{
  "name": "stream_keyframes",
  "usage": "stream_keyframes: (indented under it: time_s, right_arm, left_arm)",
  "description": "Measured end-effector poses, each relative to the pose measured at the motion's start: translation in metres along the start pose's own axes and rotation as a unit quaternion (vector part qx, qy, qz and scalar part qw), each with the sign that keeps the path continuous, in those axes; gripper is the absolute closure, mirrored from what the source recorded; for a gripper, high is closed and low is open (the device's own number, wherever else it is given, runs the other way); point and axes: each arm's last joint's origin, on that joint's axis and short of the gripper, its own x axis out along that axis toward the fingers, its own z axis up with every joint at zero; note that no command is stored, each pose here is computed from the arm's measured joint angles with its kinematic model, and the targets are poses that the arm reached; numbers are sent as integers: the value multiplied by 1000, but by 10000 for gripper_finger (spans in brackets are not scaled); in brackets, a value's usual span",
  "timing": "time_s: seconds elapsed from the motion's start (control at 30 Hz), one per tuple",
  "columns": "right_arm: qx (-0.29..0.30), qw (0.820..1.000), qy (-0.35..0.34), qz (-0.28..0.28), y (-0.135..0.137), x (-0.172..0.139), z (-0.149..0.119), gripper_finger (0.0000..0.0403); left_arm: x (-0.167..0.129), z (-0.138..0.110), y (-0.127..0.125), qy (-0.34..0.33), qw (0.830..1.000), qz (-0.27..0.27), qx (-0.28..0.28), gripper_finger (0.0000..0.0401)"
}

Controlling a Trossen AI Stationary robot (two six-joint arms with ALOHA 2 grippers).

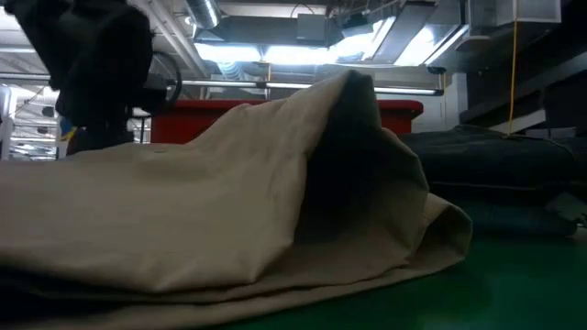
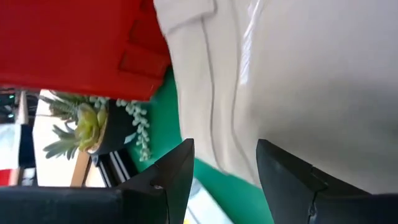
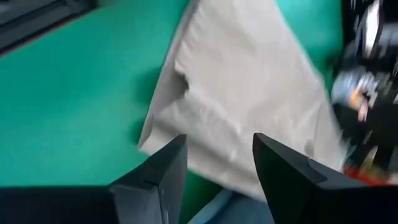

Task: Fold Laundry from Bin
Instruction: Fold the gray shorts

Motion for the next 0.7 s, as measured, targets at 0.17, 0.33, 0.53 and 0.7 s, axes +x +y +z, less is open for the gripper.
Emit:
stream_keyframes:
  time_s: [0.17,0.33,0.53,0.7]
  right_arm:
    - [-82,996,-24,-6,-3,1,4,219]
    - [-116,993,-14,8,0,11,0,219]
    - [-225,974,-14,11,13,30,-3,219]
    - [-226,972,-55,-19,8,37,4,219]
  left_arm:
    - [-19,14,-2,-14,999,-34,-16,232]
    - [-36,23,-4,-35,997,-60,-26,232]
    - [-49,29,-7,-58,994,-84,-40,232]
    - [-53,28,-11,-60,991,-108,-45,232]
